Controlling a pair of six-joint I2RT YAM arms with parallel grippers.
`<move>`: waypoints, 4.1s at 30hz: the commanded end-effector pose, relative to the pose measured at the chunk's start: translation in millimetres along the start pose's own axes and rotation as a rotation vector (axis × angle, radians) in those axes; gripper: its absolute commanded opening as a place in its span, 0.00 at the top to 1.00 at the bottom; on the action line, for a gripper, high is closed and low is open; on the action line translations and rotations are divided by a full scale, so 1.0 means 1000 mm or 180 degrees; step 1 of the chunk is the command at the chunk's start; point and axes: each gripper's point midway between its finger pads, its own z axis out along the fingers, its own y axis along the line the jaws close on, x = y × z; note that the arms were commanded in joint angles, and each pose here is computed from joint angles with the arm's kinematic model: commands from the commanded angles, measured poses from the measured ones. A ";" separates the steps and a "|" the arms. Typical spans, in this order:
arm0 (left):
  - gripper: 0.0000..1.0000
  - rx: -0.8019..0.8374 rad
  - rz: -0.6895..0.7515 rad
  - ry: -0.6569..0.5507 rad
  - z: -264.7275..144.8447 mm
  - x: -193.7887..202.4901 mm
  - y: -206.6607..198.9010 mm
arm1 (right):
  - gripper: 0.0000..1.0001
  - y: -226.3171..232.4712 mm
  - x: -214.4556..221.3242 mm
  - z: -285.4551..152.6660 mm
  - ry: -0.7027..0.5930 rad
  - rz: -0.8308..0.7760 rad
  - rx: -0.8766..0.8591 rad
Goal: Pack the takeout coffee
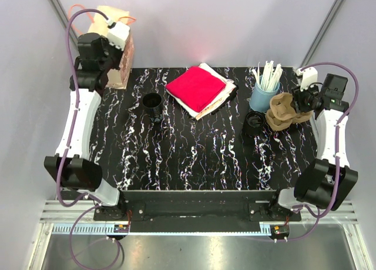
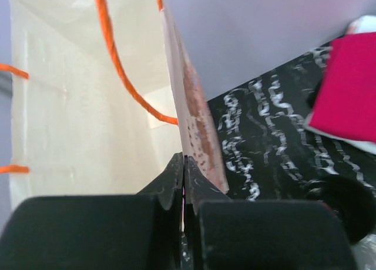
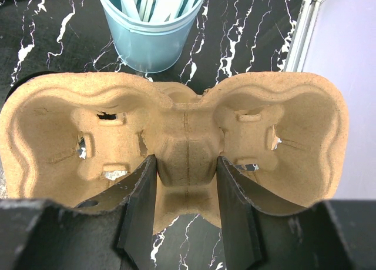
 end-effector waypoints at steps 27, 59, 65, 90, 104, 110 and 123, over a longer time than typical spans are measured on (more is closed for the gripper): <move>1.00 0.1604 -0.0215 -0.0220 -0.102 -0.104 -0.232 | 0.61 -0.011 -0.022 -0.016 -0.0240 -0.0008 0.0243; 1.00 0.1633 -0.0343 0.0494 -0.129 -0.014 -0.299 | 0.60 -0.011 -0.024 -0.022 -0.0268 0.0024 0.0310; 1.00 0.1610 -0.0361 0.0369 -0.144 -0.019 -0.285 | 0.60 -0.008 -0.022 -0.025 -0.0273 0.0069 0.0321; 0.94 0.1920 -0.0480 0.0518 -0.159 -0.007 -0.332 | 0.60 0.006 -0.015 -0.043 -0.0301 0.0190 0.0368; 1.00 0.2205 -0.0458 0.0451 -0.181 -0.030 -0.362 | 0.60 0.008 -0.017 -0.049 -0.0327 0.0192 0.0388; 1.00 0.2172 -0.0451 0.0404 -0.181 -0.037 -0.362 | 0.60 0.007 -0.019 -0.052 -0.0343 0.0178 0.0405; 0.99 0.2455 -0.0493 0.0133 -0.194 -0.076 -0.365 | 0.60 0.009 -0.023 -0.055 -0.0383 0.0180 0.0382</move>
